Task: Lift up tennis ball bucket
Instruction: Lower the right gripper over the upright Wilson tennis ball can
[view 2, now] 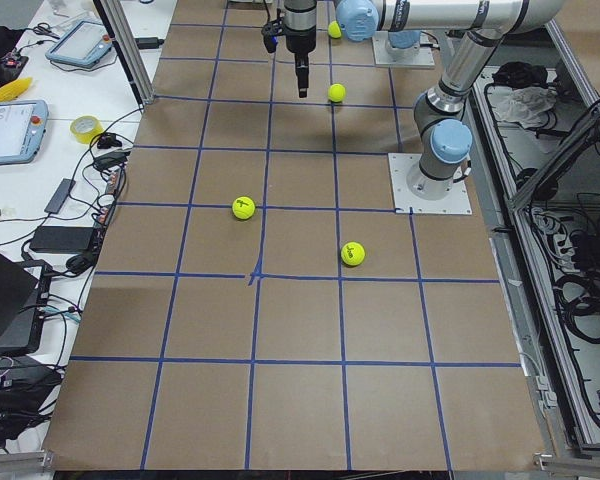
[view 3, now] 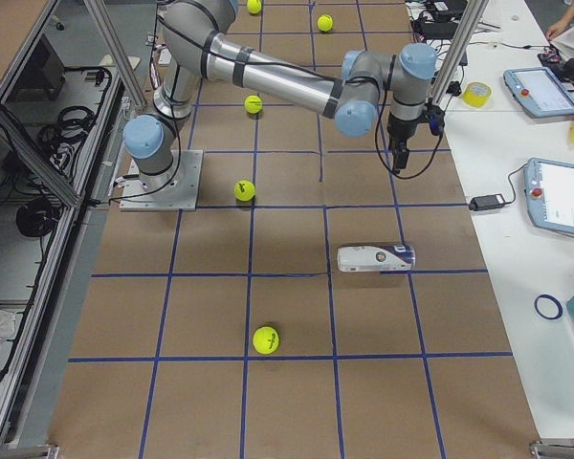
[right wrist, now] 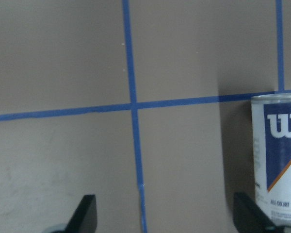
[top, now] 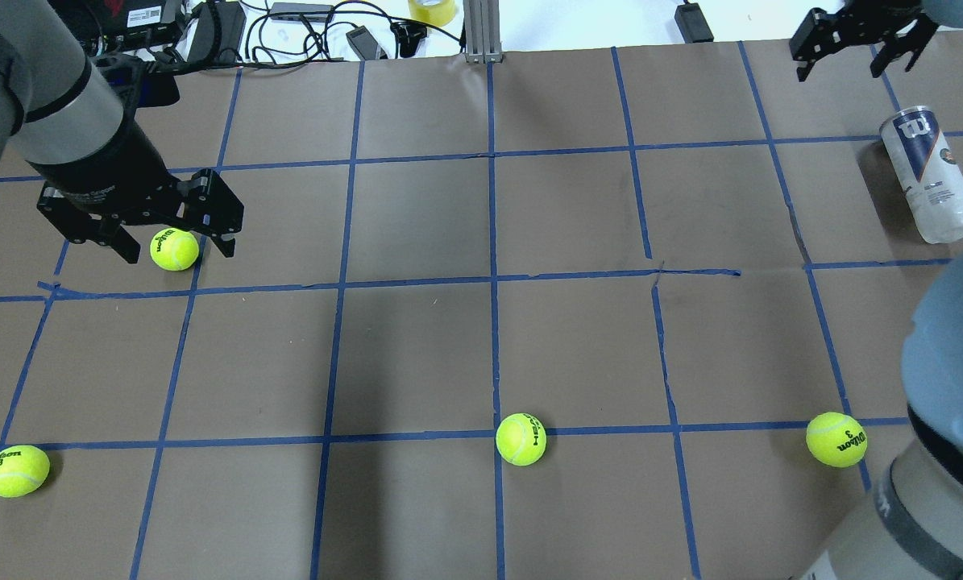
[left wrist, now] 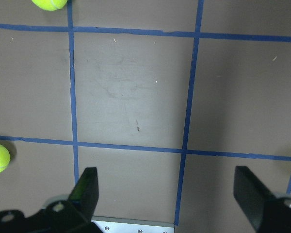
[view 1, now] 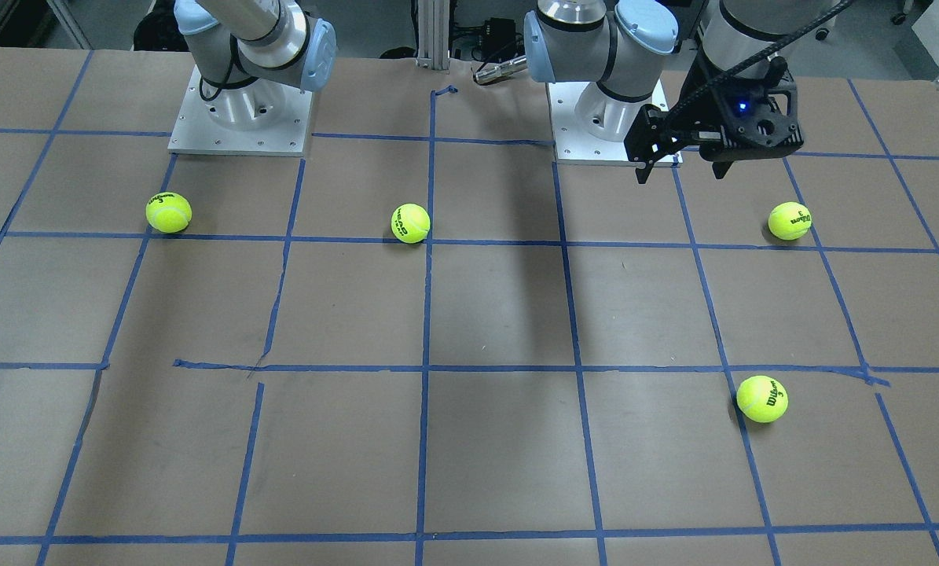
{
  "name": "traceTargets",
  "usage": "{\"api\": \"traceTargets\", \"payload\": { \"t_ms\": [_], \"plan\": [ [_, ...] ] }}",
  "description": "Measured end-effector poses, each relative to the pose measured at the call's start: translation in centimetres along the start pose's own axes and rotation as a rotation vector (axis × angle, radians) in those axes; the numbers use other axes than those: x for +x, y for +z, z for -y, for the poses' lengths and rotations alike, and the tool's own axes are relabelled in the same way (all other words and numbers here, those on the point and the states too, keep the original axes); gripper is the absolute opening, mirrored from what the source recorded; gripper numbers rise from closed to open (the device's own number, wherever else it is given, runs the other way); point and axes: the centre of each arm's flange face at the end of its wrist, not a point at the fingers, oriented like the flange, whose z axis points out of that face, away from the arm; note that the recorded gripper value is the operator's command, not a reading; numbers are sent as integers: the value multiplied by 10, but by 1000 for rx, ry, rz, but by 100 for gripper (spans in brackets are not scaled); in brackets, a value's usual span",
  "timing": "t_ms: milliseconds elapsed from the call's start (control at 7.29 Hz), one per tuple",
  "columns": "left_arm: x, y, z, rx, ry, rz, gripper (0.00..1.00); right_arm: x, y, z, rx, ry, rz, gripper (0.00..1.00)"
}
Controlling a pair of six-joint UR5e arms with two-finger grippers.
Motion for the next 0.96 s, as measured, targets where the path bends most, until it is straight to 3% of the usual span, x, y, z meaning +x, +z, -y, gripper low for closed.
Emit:
{"api": "traceTargets", "payload": {
  "t_ms": [411, 960],
  "plan": [
    [0, -5, 0, 15, -1, -2, 100, 94, 82, 43, 4, 27, -1, 100],
    [0, -6, -1, 18, -2, -5, 100, 158, 144, 43, -8, -32, -28, 100]
  ]
}}
